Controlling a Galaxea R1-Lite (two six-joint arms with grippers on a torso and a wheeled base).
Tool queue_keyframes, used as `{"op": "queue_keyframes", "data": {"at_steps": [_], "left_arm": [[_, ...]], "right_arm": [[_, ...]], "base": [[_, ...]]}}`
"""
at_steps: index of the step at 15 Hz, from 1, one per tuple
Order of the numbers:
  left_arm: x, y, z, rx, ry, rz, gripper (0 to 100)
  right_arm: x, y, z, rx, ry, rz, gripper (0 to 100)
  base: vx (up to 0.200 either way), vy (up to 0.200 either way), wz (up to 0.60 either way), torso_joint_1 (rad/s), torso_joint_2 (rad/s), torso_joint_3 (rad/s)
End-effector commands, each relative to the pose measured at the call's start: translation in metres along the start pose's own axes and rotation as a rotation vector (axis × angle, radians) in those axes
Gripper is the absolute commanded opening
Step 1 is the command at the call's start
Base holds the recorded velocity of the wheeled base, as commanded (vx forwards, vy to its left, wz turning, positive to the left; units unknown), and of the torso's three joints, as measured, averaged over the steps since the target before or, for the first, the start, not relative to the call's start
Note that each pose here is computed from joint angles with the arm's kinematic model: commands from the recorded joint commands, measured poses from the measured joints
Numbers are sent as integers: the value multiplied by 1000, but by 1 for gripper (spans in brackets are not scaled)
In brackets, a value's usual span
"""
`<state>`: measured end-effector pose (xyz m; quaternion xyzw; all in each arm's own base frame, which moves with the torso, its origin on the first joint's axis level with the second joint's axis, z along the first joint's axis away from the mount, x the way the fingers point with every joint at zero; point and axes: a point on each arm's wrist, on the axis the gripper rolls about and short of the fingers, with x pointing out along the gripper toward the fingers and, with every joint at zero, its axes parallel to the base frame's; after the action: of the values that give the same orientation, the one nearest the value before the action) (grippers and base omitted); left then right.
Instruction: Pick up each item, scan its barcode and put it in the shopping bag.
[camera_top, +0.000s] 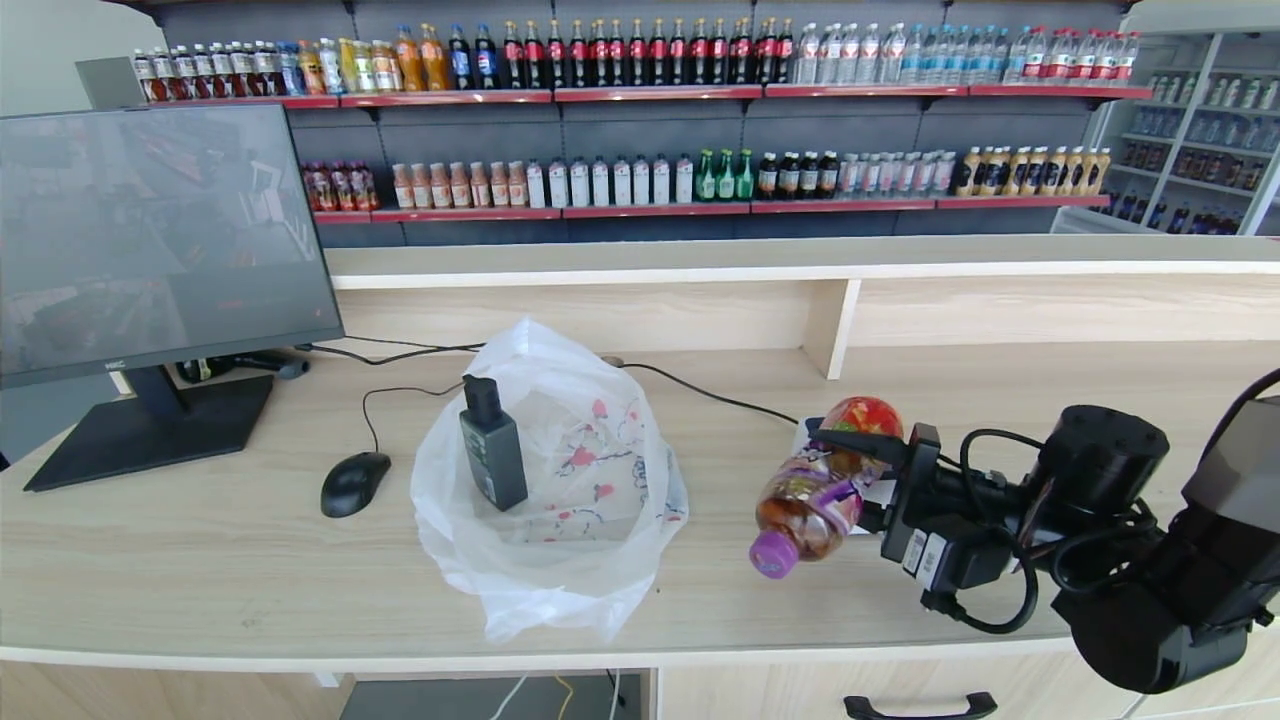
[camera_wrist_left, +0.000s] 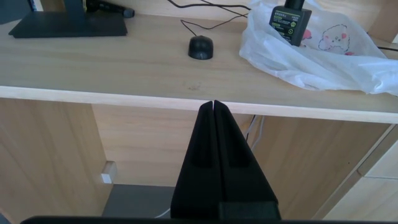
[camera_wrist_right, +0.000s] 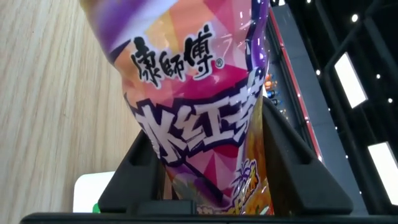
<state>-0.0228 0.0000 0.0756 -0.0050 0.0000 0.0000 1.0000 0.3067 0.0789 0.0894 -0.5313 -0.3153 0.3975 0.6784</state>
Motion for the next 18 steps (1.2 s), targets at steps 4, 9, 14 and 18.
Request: {"op": "queue_keyframes", "data": {"at_steps": [4,9,14,18], "left_arm": [[0,0,0,-2,-2,0,0],[0,0,0,-2,-2,0,0],[0,0,0,-2,-2,0,0],[0,0,0,-2,-2,0,0]], "right_arm": [[-1,-6,2,6,-3,-12,0],[-5,-24,13,31,-18,-53,0],[-10,-45,24,63,-35,-99,0],[-13,-55,31,81,-48,-121,0]], "base": [[0,0,0,0,0,0],[0,0,0,0,0,0],[0,0,0,0,0,0],[0,0,0,0,0,0]]}}
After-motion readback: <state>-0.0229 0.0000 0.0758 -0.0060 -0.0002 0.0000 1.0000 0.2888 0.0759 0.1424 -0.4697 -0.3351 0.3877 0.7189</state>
